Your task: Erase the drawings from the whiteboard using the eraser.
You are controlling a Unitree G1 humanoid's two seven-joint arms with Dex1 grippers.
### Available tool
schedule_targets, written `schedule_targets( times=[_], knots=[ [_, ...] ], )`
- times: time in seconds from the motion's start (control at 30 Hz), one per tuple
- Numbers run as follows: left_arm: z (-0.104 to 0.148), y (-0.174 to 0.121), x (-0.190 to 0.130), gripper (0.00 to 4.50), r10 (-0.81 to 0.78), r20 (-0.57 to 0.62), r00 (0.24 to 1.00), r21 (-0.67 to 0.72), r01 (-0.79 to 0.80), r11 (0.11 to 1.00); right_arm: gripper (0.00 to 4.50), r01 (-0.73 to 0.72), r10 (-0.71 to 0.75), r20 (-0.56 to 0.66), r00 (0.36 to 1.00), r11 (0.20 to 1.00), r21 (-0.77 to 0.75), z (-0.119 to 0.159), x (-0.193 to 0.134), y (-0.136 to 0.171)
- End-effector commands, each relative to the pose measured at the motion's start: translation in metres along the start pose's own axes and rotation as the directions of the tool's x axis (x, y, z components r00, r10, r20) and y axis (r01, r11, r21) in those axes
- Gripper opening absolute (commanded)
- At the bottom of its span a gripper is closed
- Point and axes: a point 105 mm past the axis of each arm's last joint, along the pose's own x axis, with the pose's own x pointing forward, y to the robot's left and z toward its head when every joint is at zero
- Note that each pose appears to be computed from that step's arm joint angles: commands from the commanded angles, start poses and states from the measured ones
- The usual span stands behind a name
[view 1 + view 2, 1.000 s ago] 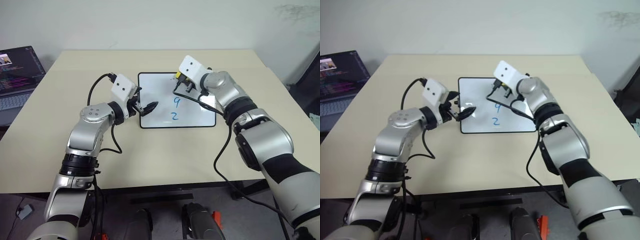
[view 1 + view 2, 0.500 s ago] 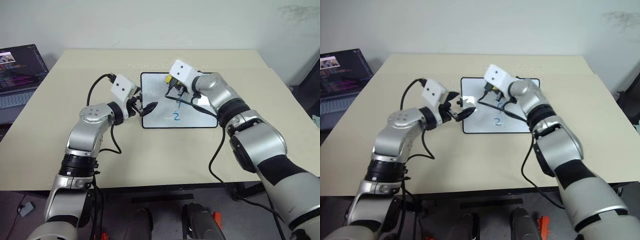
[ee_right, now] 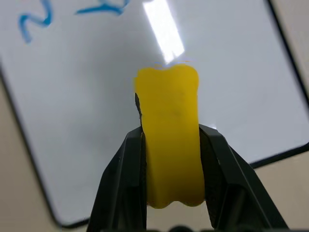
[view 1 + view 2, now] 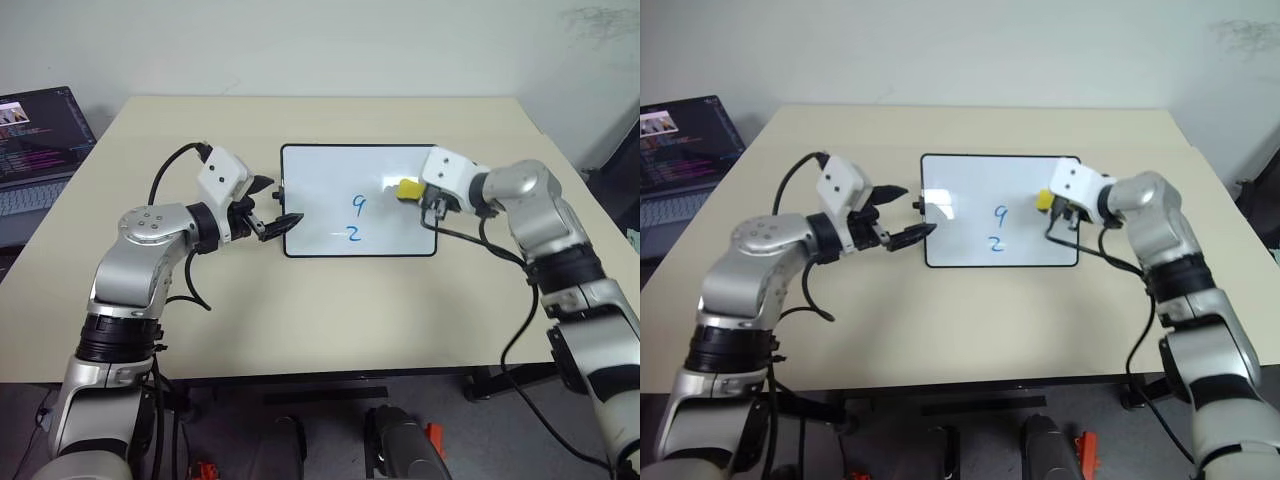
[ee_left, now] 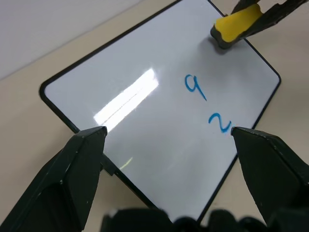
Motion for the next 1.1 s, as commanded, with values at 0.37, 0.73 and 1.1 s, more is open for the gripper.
schedule_targets(
  times=[0.37,0.73,1.1],
  knots=[
    [-0.01,-0.006,-0.008,4.5,-0.042,-0.064,0.997,0.032,0.044,0.999,1.11,-0.007,0.007,-0.006,1.0,0.996,-0.086,0.012,-0.023,0.001],
    [-0.007,-0.005,-0.008,4.5,-0.027,-0.056,0.998,0.038,0.029,0.999,1.11,0.015,-0.015,-0.005,1.0,0.993,-0.116,0.015,-0.026,-0.009],
    [-0.001,-0.004,-0.008,4.5,-0.022,-0.034,0.999,0.041,0.023,0.999,1.11,0.126,-0.116,0.115,0.987,0.989,-0.079,0.048,-0.033,-0.036]
  ],
)
